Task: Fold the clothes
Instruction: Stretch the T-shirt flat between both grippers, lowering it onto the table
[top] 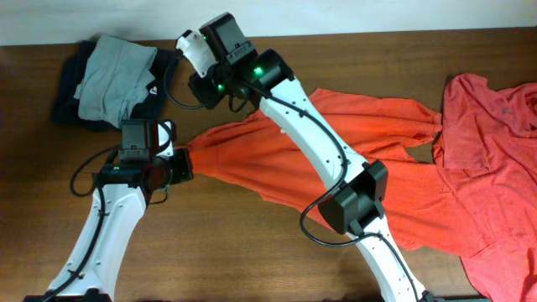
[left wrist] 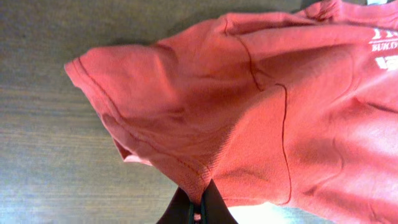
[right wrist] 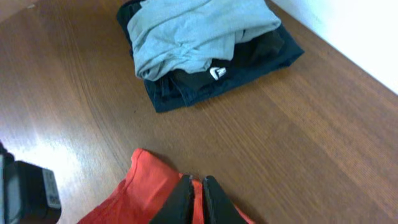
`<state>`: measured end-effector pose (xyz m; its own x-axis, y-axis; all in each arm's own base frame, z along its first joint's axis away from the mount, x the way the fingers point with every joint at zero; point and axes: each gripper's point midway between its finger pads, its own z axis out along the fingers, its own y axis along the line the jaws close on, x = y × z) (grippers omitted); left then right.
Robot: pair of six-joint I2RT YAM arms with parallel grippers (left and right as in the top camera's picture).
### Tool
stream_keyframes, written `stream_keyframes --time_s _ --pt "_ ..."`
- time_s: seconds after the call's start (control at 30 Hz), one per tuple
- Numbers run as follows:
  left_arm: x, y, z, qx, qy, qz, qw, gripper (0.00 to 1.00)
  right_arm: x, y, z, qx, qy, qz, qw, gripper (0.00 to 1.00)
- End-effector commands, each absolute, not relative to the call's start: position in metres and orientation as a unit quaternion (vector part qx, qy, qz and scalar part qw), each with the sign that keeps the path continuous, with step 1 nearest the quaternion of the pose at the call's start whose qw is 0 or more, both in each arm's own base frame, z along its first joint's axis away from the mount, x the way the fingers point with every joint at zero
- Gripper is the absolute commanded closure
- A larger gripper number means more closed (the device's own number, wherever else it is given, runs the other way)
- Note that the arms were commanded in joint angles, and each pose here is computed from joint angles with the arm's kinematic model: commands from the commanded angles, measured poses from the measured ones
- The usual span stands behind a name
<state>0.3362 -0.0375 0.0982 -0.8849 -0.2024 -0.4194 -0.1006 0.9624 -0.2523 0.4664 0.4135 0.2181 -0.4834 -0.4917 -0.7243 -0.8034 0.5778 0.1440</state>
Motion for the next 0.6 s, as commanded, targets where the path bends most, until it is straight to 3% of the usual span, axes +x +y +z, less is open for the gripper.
stream_keyframes --time_s 0.0,0.17,0.23,0.3,0.37,0.4,0.57 --pt "0.331 -0.030 0.094 -0.096 0.967 -0.100 0.216 0.99 0.477 0.375 0.266 -0.355 0.832 0.243 0.351 0.86" --pt "0.321 -0.030 0.089 -0.098 0.972 -0.097 0.193 0.97 0.482 0.305 0.277 -0.278 0.878 0.229 0.316 0.85" --pt "0.316 -0.030 0.087 -0.099 0.974 -0.096 0.182 0.88 0.483 0.273 0.273 -0.253 0.896 0.217 0.294 0.84" --pt "0.308 -0.030 0.084 -0.100 0.976 -0.094 0.167 0.62 0.483 0.246 0.267 -0.229 0.911 0.207 0.273 0.82" --pt "0.300 -0.030 0.081 -0.102 0.979 -0.092 0.148 0.17 0.484 0.217 0.260 -0.203 0.926 0.197 0.250 0.79" --pt "0.297 -0.031 0.081 -0.101 0.980 -0.095 0.142 0.01 0.484 0.205 0.257 -0.192 0.932 0.193 0.241 0.79" --pt "0.307 -0.051 0.089 -0.088 0.971 -0.155 0.159 0.02 0.486 0.147 0.246 -0.136 0.953 0.173 0.210 0.78"
